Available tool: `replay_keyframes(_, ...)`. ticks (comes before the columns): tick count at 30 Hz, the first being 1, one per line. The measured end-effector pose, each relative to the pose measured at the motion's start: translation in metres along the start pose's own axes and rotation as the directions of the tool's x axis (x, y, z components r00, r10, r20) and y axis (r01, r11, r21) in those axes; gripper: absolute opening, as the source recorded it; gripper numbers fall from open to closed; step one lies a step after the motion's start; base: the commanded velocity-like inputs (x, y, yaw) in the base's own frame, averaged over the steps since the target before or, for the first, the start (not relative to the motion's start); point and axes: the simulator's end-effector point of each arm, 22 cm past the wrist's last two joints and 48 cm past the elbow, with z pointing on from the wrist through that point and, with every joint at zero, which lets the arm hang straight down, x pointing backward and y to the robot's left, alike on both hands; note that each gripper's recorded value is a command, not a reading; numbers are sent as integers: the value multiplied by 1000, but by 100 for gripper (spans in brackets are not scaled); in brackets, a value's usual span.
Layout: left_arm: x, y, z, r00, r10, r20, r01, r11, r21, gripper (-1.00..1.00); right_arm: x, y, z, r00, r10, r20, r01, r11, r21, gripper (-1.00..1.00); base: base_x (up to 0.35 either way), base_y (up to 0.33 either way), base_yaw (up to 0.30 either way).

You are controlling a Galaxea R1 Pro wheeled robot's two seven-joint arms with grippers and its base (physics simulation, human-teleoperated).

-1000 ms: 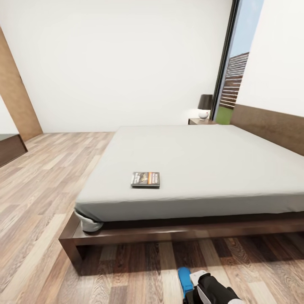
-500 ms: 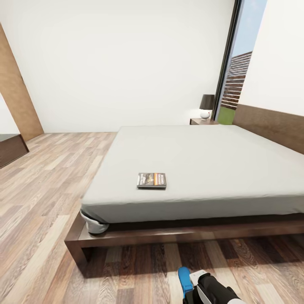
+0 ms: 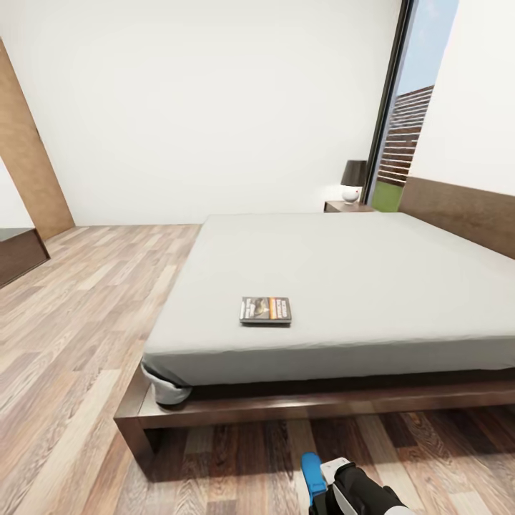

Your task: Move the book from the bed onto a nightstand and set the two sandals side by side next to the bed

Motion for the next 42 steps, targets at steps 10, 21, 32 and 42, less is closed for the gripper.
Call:
replay_keyframes(10,0,0,0,1000,-2,0,2,1000,0,-100,0,1,0,1000,-1,-1,1,1000,-1,-100,9,76,0)
replay_keyframes(21,0,0,0,1000,0,0,0,1000,-1,-100,4,-1,1,1000,4,-10,-4,1000,4,-100,0,53,0)
replay_keyframes(32,0,0,0,1000,-2,0,2,1000,0,-100,21,-5,-2,995,19,-98,-18,1000,14,-100,0,1,0)
replay_keyframes(42,0,2,1,1000,17,7,-17,1000,-9,-100,29,-2,5,992,18,-122,-17,1000,9,-100,0,0,0)
